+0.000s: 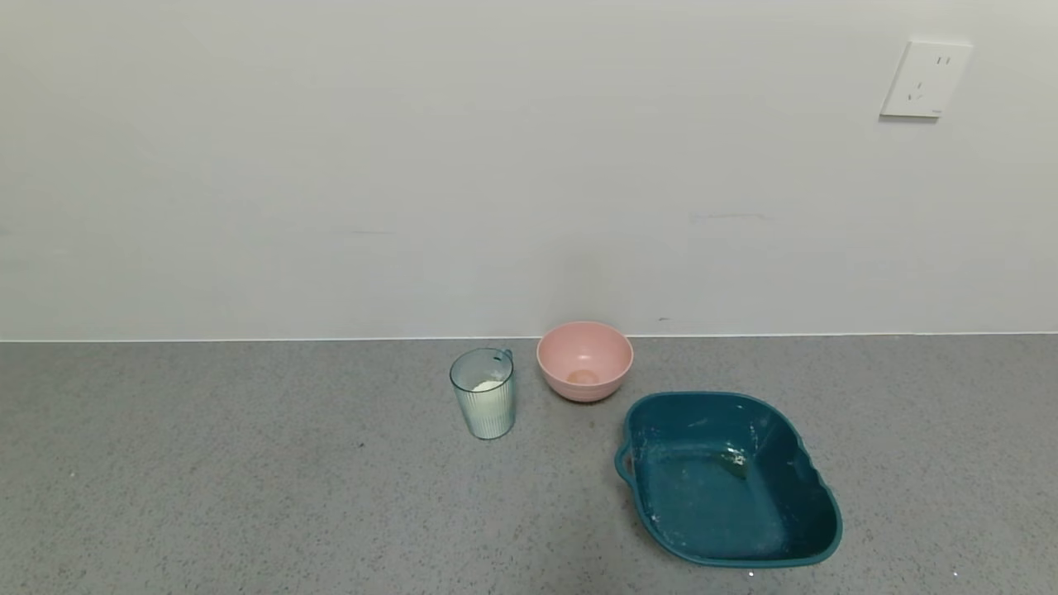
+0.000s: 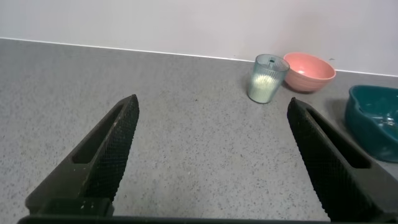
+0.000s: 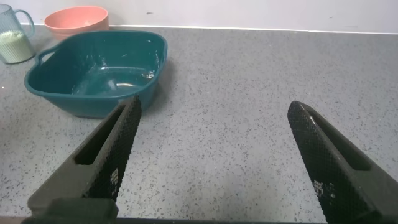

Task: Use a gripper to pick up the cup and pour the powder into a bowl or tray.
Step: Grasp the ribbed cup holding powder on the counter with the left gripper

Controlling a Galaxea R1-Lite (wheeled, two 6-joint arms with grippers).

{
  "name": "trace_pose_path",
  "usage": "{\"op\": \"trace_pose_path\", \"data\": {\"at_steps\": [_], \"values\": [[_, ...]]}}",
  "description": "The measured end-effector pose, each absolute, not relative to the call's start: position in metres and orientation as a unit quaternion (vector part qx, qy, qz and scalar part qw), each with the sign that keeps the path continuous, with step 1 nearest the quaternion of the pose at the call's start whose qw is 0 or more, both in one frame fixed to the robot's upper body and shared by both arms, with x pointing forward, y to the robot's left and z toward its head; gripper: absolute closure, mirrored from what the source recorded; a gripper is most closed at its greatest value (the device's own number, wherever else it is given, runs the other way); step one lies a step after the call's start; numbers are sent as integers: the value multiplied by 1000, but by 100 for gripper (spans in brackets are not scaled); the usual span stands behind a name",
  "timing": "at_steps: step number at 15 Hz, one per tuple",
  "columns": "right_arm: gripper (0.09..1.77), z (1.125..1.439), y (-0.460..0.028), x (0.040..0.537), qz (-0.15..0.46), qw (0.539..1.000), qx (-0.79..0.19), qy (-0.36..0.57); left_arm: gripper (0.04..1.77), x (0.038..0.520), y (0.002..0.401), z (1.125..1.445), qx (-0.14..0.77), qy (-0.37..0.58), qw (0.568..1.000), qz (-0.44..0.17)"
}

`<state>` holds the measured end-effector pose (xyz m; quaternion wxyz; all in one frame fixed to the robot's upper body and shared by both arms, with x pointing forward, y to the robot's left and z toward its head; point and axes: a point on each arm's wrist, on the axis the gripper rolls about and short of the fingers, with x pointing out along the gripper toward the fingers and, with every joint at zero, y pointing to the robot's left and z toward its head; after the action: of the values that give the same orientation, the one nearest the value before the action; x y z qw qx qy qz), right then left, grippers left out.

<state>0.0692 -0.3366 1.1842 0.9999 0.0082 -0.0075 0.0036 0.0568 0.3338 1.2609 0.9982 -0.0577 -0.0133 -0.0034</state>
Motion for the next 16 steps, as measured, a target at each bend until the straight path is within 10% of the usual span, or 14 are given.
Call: {"op": "trace_pose_path", "data": {"at_steps": [8,16], "values": [[15,1184,-337,69,3,1000,8,-8,9,134,330,1351,-31,56,996,-54],[15,1184,-337,69,3,1000,8,-7,9,239,302,1358,-18,120,986,-116]]}}
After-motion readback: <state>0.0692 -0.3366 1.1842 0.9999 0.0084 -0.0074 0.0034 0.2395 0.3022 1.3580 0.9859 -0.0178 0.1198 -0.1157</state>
